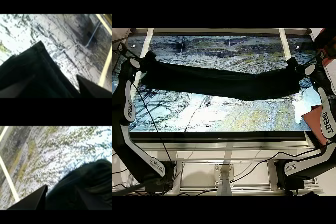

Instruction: Fold the clothes and pants, and hang the long-sleeved shirts on hangers.

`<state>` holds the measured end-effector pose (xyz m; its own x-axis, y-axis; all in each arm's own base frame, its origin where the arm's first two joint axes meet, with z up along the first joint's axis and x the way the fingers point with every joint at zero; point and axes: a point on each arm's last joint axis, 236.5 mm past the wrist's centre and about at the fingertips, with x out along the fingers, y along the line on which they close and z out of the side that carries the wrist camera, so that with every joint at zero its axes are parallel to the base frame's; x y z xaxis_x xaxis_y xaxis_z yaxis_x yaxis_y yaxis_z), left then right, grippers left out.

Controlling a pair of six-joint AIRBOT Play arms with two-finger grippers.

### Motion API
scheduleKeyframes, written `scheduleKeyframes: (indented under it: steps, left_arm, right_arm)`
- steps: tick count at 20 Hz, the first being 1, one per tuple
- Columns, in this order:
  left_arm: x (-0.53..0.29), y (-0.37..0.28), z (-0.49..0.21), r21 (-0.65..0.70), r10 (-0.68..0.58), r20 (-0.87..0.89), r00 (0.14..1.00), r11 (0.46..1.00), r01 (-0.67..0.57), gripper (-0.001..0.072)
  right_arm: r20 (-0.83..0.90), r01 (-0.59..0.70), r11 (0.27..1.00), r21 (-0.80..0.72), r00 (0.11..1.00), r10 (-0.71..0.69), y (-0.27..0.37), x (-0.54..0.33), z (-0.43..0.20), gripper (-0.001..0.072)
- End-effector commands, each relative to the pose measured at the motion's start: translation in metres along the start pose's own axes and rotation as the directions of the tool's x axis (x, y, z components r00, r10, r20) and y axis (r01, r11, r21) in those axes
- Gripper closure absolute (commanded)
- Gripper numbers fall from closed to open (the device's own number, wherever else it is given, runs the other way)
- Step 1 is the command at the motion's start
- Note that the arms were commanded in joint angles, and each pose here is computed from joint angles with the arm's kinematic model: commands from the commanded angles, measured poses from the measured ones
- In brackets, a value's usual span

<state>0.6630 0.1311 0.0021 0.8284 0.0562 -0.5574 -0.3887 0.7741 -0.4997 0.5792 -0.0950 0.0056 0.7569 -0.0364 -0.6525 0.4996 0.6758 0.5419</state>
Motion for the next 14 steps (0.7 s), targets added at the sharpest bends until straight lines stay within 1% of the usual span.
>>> scheduleKeyframes:
  steps: [1, 2, 3, 5, 6, 8, 10, 12, 14]
  left_arm:
    - [-0.011, -0.014, 0.023, 0.241, -0.028, 0.071, 0.997, 0.97, 0.011, 0.0068]
    - [-0.019, -0.021, 0.037, 0.272, -0.043, 0.113, 0.993, 0.962, 0.011, 0.0068]
    - [-0.029, -0.025, 0.055, 0.282, -0.054, 0.161, 0.985, 0.959, 0.006, 0.0068]
    - [-0.044, -0.026, 0.074, 0.281, -0.057, 0.201, 0.978, 0.96, -0.001, 0.0068]
    - [-0.049, -0.021, 0.077, 0.276, -0.048, 0.192, 0.98, 0.961, -0.007, 0.0068]
    - [-0.054, 0.001, 0.064, 0.26, 0.0, 0.089, 0.996, 0.965, -0.024, 0.0068]
    - [-0.062, 0.036, 0.03, 0.235, 0.074, -0.1, 0.992, 0.971, -0.048, 0.0068]
    - [-0.075, 0.074, -0.006, 0.201, 0.138, -0.287, 0.948, 0.976, -0.082, 0.0068]
    - [-0.095, 0.104, -0.028, 0.163, 0.172, -0.42, 0.891, 0.98, -0.113, 0.0066]
  right_arm:
    - [0.087, -0.03, 0.984, -0.177, 0.995, 0.046, 0.014, -0.005, 0.021, 0.0319]
    - [0.1, -0.03, 0.973, -0.229, 0.994, 0.054, 0.018, -0.009, 0.026, 0.0319]
    - [0.112, -0.029, 0.97, -0.242, 0.992, 0.058, 0.019, -0.013, 0.032, 0.0319]
    - [0.122, -0.029, 0.971, -0.237, 0.991, 0.059, 0.019, -0.02, 0.038, 0.0318]
    - [0.116, -0.025, 0.972, -0.235, 0.992, 0.054, 0.017, -0.022, 0.038, 0.0318]
    - [0.088, -0.012, 0.973, -0.23, 0.996, 0.033, 0.01, -0.023, 0.034, 0.0318]
    - [0.05, 0.005, 0.972, -0.234, 0.999, 0.007, 0.003, -0.022, 0.026, 0.0318]
    - [0.017, 0.016, 0.971, -0.237, 1.0, -0.012, -0.003, -0.022, 0.019, 0.0319]
    - [-0.004, 0.022, 0.969, -0.247, 1.0, -0.024, -0.005, -0.022, 0.014, 0.0319]
